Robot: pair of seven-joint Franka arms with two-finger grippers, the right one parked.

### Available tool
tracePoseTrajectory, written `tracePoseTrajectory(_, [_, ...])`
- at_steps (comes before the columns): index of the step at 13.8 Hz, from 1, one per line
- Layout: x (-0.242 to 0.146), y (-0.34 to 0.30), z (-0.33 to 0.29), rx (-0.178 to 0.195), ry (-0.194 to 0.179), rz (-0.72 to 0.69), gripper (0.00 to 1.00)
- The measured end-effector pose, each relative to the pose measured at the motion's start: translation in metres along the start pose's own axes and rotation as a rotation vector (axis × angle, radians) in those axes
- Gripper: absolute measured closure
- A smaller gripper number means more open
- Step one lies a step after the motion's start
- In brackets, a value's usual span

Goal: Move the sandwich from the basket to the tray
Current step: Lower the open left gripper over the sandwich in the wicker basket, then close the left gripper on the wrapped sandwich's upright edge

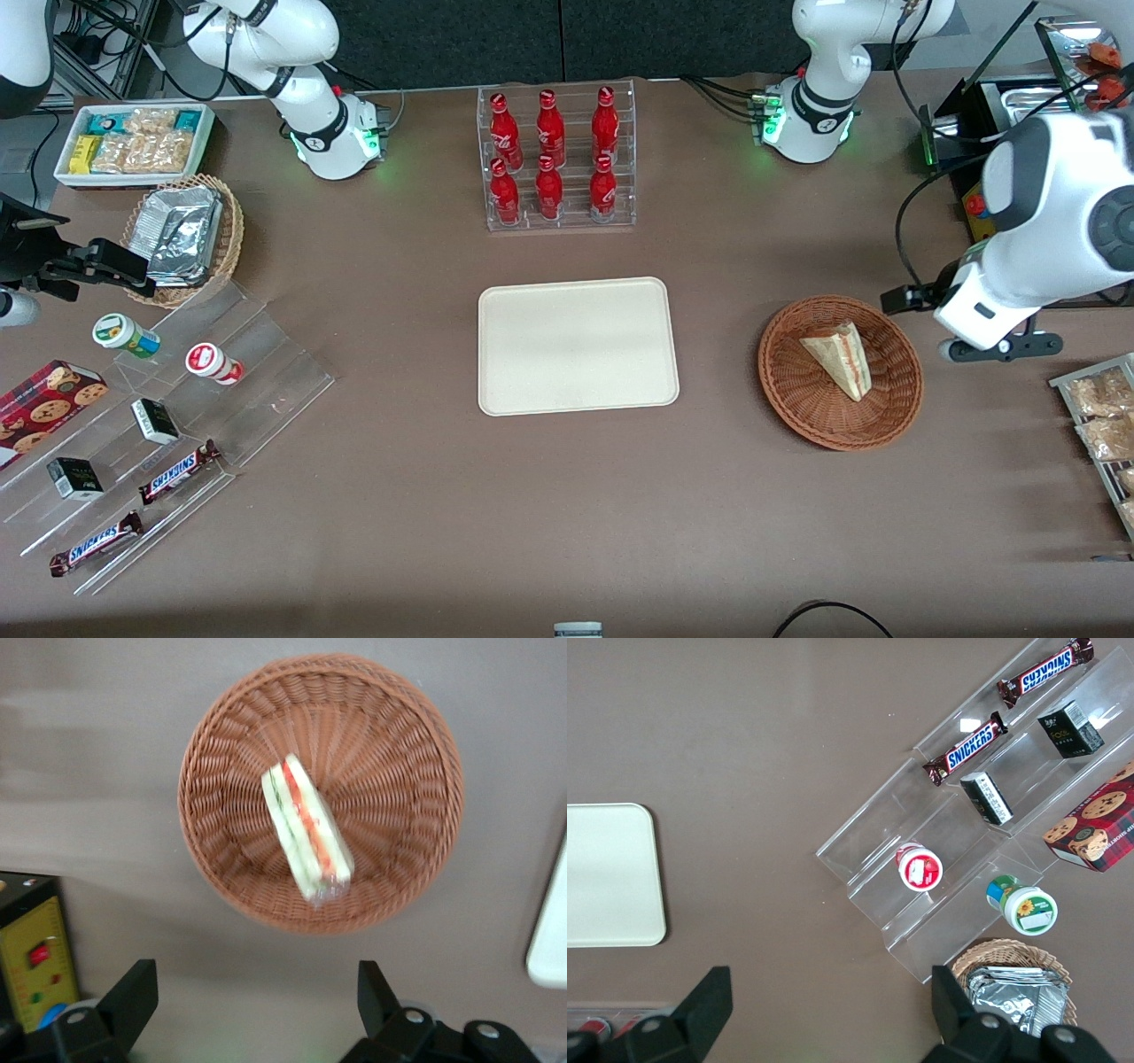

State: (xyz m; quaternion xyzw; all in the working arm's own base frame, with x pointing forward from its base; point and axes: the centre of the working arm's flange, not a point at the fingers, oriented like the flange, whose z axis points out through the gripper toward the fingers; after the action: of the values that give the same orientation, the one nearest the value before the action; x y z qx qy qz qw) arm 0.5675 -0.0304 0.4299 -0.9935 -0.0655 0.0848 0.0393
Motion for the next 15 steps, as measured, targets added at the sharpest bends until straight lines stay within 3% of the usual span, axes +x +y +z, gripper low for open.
tracePoseTrajectory(3, [0.0, 0.004, 0.043, -0.021, 0.061, -0.134, 0.0])
tracePoseTrajectory(7, [-0.008, 0.008, 0.087, -0.051, 0.113, -0.278, 0.0])
tracePoseTrajectory(15, [-0.014, 0.021, 0.116, -0.086, 0.133, -0.34, 0.0])
